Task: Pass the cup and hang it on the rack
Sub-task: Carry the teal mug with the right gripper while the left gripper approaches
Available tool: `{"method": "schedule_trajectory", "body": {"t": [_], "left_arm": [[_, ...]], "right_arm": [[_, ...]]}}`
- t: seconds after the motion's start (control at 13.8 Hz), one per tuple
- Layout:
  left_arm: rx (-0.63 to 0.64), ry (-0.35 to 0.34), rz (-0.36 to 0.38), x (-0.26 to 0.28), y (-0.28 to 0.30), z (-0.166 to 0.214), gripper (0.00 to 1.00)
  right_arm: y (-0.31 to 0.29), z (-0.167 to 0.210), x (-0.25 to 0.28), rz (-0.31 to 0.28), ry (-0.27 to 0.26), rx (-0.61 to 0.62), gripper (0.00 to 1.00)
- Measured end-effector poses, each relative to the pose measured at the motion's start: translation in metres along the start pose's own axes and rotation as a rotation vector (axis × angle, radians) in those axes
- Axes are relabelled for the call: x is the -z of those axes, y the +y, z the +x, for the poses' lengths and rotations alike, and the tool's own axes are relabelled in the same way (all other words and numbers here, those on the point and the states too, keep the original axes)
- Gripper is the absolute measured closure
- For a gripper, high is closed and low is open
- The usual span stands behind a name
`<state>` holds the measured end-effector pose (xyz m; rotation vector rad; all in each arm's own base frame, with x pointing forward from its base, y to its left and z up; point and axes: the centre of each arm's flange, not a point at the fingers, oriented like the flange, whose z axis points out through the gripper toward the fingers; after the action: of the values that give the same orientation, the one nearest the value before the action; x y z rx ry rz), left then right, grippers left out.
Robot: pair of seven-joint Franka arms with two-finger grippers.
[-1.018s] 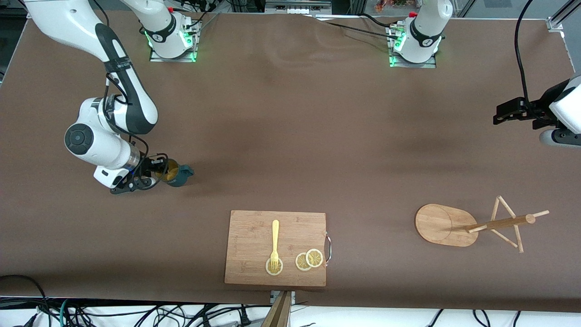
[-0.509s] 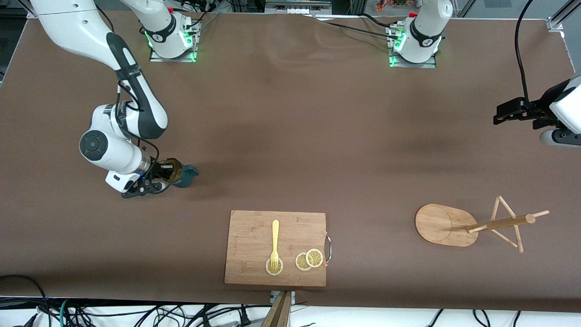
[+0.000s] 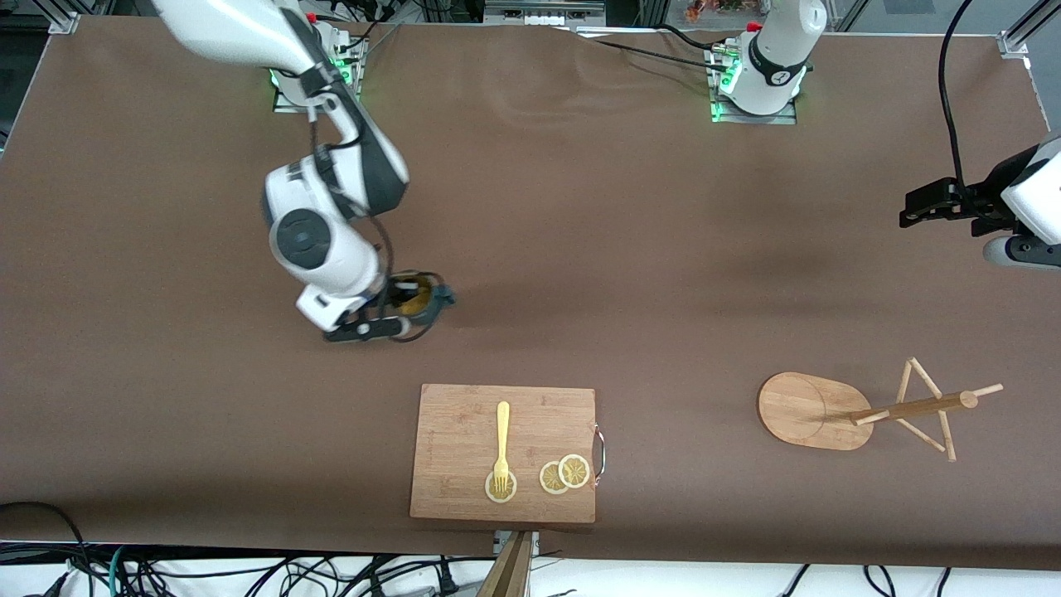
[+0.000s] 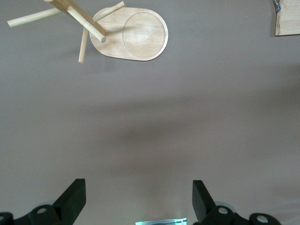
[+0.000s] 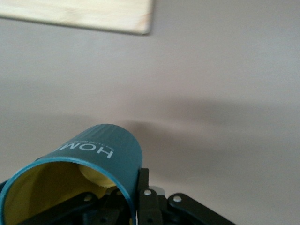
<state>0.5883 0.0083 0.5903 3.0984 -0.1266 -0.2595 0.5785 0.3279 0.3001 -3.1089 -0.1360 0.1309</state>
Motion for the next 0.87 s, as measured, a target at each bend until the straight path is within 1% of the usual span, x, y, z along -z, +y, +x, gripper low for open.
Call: {"method": "schedule_trajectory", "body": {"t": [0.29,0.51,0.65,0.87], "left_arm": [[-0.002,-0.006,-0.001,-0.003,0.001,0.002,0.0],[-0.005,-0.009,-0.001,-0.004,0.003,0.002,0.0],[-0.014,-0.02,-0.001,-0.005,0.008,0.002,0.0],[-0.034,-0.03,0.002,-0.006,0.02,0.002,0.0]], "right_arm": [[-0.132,-0.033,-0.015,0.012,0.028,-0.072,0.96],[-0.226,-0.07,-0.043,0.021,0.041,-0.103,0.96],[-0.271,-0.094,-0.058,0.014,0.063,-0.106,0.96],[-0.304,-0.118,-0.075,-0.001,0.083,-0.132,0.96]]}}
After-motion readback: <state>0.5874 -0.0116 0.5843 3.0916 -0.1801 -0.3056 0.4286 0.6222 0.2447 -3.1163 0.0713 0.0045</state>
